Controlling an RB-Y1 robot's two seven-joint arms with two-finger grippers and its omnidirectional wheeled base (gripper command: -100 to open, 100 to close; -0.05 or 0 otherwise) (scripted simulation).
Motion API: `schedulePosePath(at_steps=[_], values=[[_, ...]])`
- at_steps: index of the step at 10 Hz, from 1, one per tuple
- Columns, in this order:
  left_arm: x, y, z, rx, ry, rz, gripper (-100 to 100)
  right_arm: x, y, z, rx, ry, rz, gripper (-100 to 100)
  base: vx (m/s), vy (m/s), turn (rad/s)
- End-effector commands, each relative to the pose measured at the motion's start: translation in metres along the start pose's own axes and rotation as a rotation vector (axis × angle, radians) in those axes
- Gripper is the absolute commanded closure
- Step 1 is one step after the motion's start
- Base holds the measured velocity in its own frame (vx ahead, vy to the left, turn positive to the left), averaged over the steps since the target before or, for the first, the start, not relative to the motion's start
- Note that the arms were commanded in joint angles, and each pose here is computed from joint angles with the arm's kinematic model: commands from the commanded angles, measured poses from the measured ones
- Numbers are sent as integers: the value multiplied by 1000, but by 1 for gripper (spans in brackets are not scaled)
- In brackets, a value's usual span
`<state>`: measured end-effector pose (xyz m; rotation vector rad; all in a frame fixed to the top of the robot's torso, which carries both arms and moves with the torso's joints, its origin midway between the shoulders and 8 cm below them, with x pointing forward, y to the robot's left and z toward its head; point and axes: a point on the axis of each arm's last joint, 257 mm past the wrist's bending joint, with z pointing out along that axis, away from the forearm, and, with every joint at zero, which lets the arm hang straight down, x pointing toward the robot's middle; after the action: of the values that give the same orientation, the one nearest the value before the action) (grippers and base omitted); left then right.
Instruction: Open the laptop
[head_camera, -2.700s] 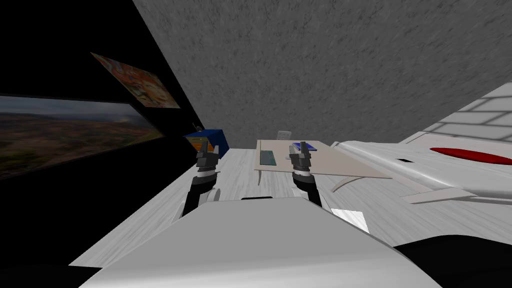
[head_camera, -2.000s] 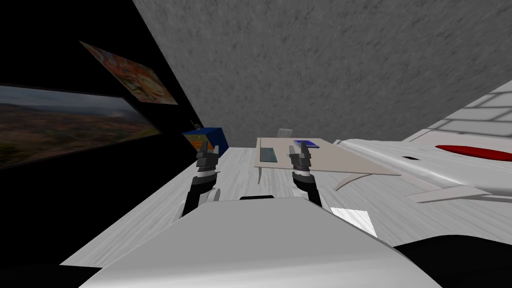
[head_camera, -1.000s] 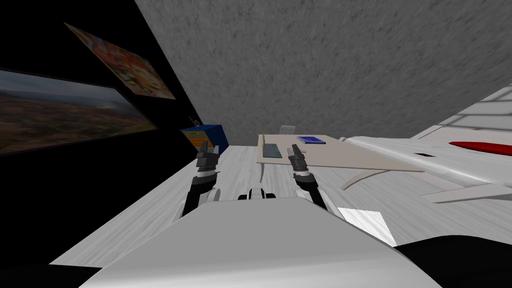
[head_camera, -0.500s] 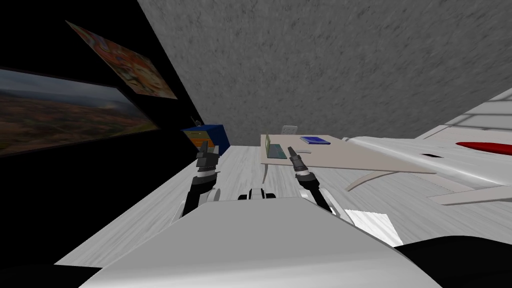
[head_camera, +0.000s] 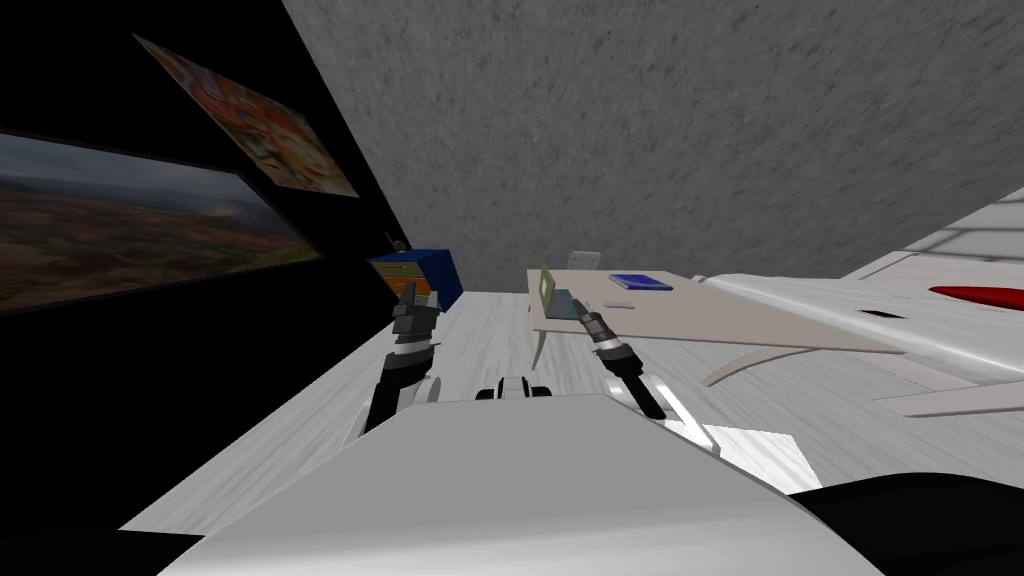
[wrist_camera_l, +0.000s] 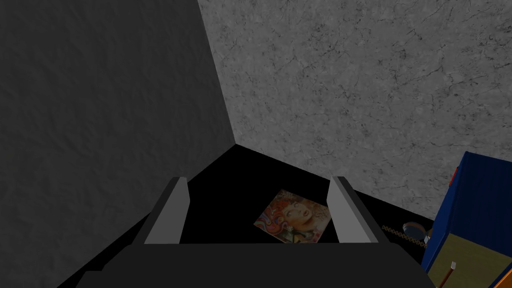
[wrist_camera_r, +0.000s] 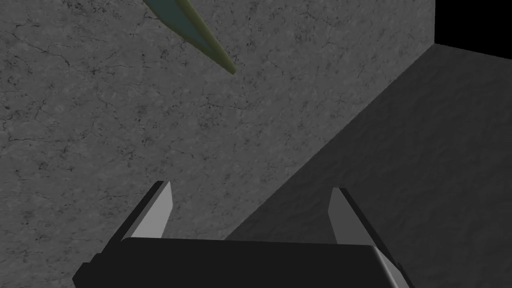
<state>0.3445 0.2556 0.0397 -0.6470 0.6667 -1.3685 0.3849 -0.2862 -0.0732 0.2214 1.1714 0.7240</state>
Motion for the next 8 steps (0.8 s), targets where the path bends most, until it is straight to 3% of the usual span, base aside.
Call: schedulePosePath(at_steps=[1,8], values=[[0,0,0,0,0,0,0,5,-30,-3,53,53,-163,-100,63,149,5],[0,0,0,0,0,0,0,-6,-122,-18,185,220,-629,-100,49,156,8]])
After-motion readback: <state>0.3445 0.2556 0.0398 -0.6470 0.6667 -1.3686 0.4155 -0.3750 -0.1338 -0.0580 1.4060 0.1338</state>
